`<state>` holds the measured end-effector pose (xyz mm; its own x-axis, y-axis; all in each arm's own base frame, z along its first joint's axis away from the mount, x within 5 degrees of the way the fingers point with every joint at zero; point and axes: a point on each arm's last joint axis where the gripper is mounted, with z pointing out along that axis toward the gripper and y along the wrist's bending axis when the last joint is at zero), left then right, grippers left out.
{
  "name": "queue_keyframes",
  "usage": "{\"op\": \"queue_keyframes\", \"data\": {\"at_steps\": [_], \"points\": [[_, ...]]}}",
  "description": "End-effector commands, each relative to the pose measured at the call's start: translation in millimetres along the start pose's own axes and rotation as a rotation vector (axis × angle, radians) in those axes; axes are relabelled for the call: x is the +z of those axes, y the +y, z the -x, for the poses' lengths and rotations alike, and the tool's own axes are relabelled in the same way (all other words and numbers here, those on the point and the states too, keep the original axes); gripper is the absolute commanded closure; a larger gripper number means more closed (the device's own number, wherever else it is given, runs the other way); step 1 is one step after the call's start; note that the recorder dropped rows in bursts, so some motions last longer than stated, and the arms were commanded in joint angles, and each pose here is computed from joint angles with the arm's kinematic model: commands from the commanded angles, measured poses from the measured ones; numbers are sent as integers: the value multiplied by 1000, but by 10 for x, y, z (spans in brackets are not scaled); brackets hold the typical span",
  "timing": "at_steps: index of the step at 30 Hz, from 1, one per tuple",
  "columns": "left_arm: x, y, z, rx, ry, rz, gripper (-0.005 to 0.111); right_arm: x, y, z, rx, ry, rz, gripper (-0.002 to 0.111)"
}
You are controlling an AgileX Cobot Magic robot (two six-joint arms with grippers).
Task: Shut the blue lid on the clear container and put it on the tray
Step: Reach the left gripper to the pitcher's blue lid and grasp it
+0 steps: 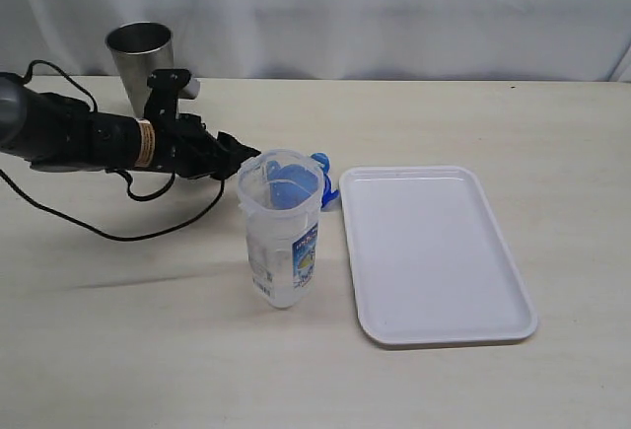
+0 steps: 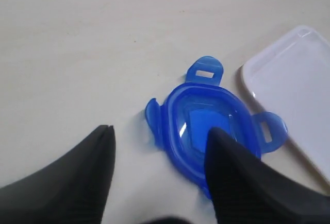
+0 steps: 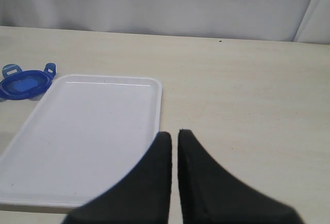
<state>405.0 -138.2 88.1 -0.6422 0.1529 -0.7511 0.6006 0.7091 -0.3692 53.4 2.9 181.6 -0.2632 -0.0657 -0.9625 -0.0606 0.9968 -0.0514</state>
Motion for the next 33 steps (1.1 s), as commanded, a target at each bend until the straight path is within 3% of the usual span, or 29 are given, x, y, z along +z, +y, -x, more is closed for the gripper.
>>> {"op": "queue_keyframes", "data": {"at_steps": [1,11,15,28,33], "points": [[67,-2,-24,7,-55,-63,55,-1,1,8,0,-16,2,104],[297,133,-156,-39,-57,-84,53,-1,1,8,0,-16,2,104],[347,103,-124,-41,-86,-128,53,-1,1,8,0,-16,2,104],[458,123,-130,-28,-91,-108,53,-1,1,8,0,-16,2,104],[458,123,-130,-28,-91,-108,70,-1,1,8,0,-16,2,104]]}}
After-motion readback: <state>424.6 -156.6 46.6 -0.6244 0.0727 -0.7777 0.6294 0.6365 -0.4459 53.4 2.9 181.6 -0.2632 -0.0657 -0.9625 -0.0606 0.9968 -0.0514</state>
